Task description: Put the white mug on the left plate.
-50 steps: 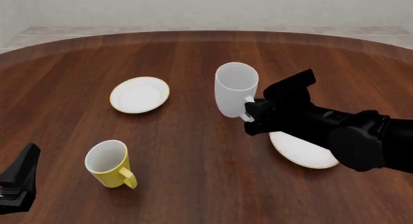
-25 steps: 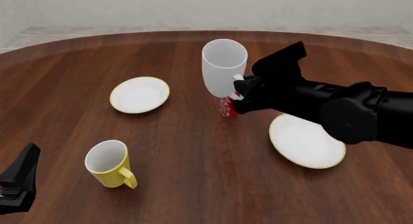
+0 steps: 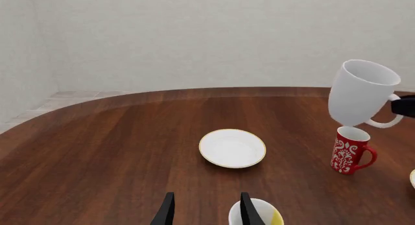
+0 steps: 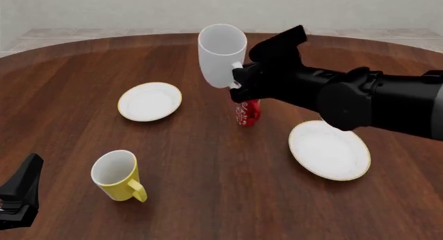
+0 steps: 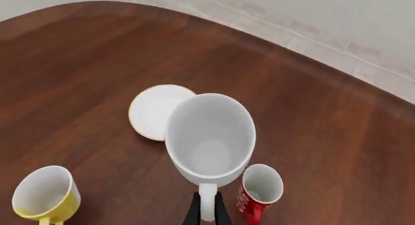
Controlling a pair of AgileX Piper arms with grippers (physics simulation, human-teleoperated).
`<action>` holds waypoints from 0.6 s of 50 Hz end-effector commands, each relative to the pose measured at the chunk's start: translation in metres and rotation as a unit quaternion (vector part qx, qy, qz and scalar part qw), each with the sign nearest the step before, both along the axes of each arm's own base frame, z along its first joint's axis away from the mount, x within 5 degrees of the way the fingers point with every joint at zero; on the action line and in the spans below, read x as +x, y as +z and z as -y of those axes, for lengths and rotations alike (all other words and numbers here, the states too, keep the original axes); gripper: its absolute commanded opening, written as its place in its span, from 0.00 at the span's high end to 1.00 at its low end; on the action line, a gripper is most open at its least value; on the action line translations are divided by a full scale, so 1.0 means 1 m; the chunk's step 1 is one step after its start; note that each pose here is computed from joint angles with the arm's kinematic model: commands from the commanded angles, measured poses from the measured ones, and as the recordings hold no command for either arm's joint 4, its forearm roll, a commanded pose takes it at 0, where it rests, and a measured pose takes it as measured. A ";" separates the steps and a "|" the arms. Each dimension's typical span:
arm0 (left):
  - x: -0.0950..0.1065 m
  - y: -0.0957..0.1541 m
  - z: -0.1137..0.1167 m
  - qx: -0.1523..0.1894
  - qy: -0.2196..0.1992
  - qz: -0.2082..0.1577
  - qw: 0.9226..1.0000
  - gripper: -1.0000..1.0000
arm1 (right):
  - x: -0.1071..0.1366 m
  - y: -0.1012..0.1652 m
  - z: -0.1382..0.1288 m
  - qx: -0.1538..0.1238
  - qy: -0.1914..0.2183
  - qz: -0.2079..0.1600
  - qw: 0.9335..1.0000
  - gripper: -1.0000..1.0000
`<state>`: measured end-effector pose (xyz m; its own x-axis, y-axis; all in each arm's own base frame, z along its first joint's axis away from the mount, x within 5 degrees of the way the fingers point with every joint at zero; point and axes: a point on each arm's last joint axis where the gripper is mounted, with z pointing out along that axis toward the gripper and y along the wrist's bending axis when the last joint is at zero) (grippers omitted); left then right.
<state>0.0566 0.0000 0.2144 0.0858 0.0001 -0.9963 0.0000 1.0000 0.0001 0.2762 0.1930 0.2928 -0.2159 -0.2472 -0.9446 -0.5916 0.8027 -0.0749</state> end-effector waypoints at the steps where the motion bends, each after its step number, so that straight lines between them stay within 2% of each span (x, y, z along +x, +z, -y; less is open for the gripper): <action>1: 0.000 0.000 0.000 0.000 0.000 0.000 1.000 0.00 | 0.009 0.010 -0.022 0.014 0.018 0.018 1.000 1.00; 12: 0.000 0.000 0.000 0.000 0.000 0.000 1.000 0.00 | 0.021 0.009 -0.050 0.011 0.038 0.020 0.999 1.00; 30: 0.000 0.000 0.000 0.000 0.000 0.000 1.000 0.00 | 0.045 0.005 -0.076 0.001 0.046 0.014 0.999 1.00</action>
